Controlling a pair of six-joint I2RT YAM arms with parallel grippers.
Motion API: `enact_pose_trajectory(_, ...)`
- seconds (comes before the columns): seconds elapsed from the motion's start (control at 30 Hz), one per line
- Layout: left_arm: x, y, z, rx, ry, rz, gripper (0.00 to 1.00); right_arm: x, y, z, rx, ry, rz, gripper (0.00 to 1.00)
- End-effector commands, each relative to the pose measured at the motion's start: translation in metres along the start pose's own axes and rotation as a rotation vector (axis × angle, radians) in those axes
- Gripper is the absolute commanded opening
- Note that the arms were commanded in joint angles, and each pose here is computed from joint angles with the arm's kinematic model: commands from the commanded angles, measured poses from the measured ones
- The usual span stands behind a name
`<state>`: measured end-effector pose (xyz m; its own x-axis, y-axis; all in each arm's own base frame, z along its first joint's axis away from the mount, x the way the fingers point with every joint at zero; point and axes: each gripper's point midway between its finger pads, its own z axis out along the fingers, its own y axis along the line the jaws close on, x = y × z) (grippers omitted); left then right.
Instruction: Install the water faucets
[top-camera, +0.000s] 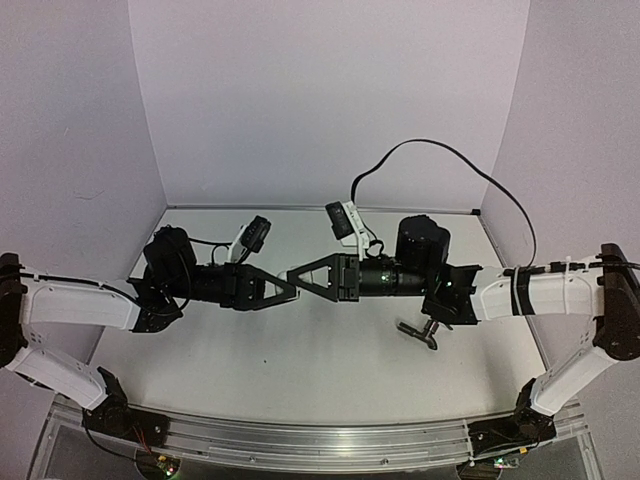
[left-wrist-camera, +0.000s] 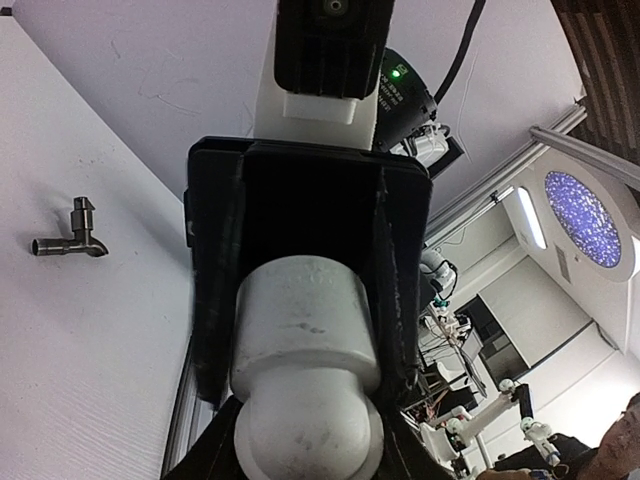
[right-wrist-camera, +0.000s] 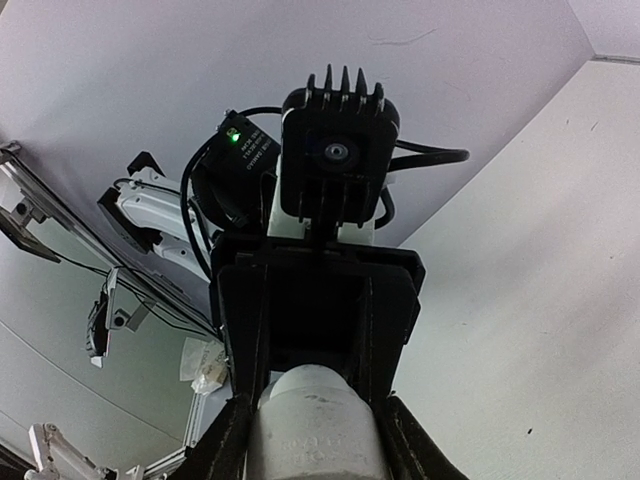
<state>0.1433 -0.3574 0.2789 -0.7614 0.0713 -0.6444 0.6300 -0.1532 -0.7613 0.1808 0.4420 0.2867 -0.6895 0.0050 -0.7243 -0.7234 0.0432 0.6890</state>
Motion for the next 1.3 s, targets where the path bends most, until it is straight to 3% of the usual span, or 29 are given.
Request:
enact_pose_trajectory(0.0, -0.017, -0.030, -0.009, 0.046, -0.082, 0.140, 0.00, -0.016, -0.001, -0.010, 0.098, -0.070, -0.036, 0.65)
enact_pose_trajectory(0.07, -0.012, -0.028, -0.015, 0.040, -0.075, 0.164, 0.00, -0.019, -0.017, -0.027, 0.234, -0.108, -0.032, 0.95)
enact_pose_trajectory(0.23, 0.021, -0.037, -0.023, 0.131, 0.072, 0.244, 0.00, -0.017, -0.052, -0.108, 0.635, -0.174, -0.067, 0.98)
enact_pose_trajectory(0.3, 0.034, -0.043, -0.025, 0.188, 0.146, 0.266, 0.00, -0.016, -0.046, -0.135, 0.675, -0.209, -0.102, 0.98)
enact_pose_trajectory(0.4, 0.036, -0.047, -0.024, 0.220, 0.186, 0.264, 0.00, -0.004, -0.013, -0.124, 0.482, -0.133, -0.148, 0.98)
enact_pose_trajectory(0.53, 0.034, -0.044, -0.019, 0.232, 0.211, 0.242, 0.00, 0.011, 0.012, -0.073, 0.243, 0.044, -0.149, 0.90)
enact_pose_trajectory(0.67, 0.029, -0.040, -0.016, 0.219, 0.202, 0.229, 0.00, 0.012, 0.035, -0.034, 0.075, 0.098, -0.137, 0.85)
enact_pose_trajectory(0.9, 0.016, -0.021, -0.017, 0.149, 0.138, 0.214, 0.00, 0.014, 0.053, -0.016, -0.040, 0.122, -0.090, 0.84)
enact_pose_trajectory(1.1, 0.011, -0.013, -0.020, 0.131, 0.135, 0.197, 0.00, 0.015, 0.047, -0.013, -0.029, 0.108, -0.031, 0.84)
enact_pose_trajectory(1.27, 0.012, -0.016, -0.022, 0.135, 0.134, 0.203, 0.00, 0.011, 0.042, 0.004, -0.030, 0.102, -0.029, 0.74)
